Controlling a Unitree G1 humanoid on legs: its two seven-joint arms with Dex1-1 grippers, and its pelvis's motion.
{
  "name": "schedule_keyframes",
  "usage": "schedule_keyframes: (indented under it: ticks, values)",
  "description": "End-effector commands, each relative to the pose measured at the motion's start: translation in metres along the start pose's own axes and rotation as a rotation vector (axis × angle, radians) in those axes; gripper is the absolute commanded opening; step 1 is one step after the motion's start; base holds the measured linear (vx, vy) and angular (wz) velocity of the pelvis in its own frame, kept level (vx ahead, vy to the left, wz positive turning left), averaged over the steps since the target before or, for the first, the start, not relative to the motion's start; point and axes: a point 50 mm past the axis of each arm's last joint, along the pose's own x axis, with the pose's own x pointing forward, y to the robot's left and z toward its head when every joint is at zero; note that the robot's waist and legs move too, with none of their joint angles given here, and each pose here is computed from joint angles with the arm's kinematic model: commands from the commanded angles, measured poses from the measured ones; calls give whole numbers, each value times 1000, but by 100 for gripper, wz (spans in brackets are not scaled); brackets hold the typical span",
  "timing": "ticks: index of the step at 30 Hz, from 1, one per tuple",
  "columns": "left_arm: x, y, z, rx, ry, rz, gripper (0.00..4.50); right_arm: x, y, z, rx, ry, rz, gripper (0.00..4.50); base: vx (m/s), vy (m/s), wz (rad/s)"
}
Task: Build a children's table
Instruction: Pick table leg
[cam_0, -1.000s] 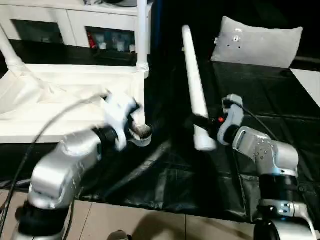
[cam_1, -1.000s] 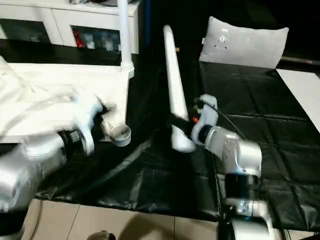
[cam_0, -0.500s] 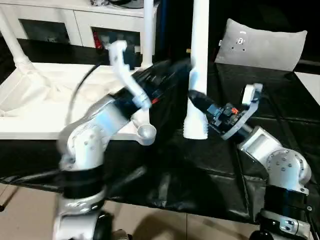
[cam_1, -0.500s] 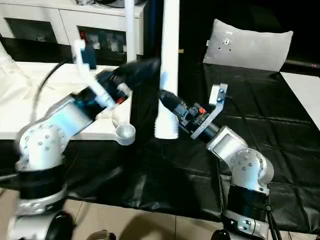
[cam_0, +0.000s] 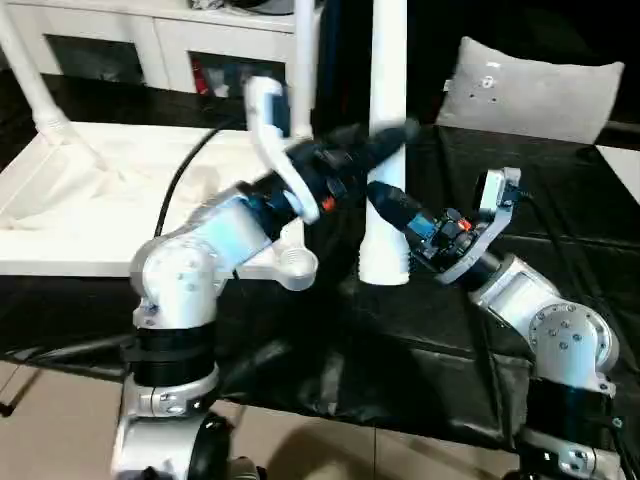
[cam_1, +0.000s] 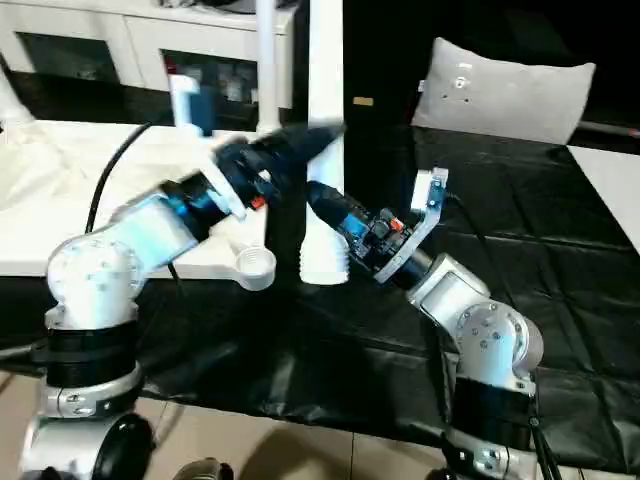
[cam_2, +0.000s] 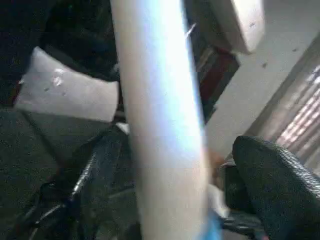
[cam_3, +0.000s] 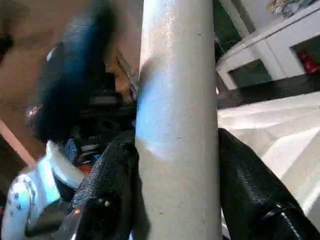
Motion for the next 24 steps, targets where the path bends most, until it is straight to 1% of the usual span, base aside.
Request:
schedule_keyframes:
  ticks: [1, 4, 5, 6, 8, 10, 12, 14, 16, 19, 21, 24]
  values:
    - [1, -2, -2, 24, 4, -16, 380, 2, 1, -4, -41, 28, -3, 189, 0, 0, 0]
    - [1, -6, -1, 60, -4, -45, 359, 5, -5, -11, -79, 70, -52, 189, 0, 0, 0]
    - [1, -6, -1, 73, -6, -46, 346, 5, -6, -12, -86, 78, -64, 189, 0, 0, 0]
    - [0, -6, -1, 85, -8, -51, 346, 5, -9, -14, -97, 88, -85, 189, 0, 0, 0]
    - [-1, -8, -1, 120, -1, -67, 328, 6, -13, -17, -117, 97, -120, 189, 0, 0, 0]
    - [-1, -9, -2, 131, 1, -73, 318, 5, -14, -17, -120, 98, -126, 189, 0, 0, 0]
    - [-1, -10, -2, 139, 3, -81, 291, 5, -15, -18, -127, 102, -133, 189, 0, 0, 0]
    - [-1, -11, -3, 142, 9, -96, 286, 5, -15, -20, -137, 117, -126, 188, 0, 0, 0]
    - [-2, -12, -4, 148, 13, -103, 261, 5, -15, -21, -141, 122, -122, 188, 0, 0, 0]
    - [-2, -13, -4, 156, 13, -107, 240, 5, -15, -23, -146, 125, -120, 188, 0, 0, 0]
    - [-2, -13, -4, 156, 12, -107, 218, 5, -15, -23, -147, 126, -121, 188, 0, 0, 0]
    - [-2, -12, -3, 145, 5, -102, 209, 5, -16, -23, -149, 124, -126, 188, 0, 0, 0]
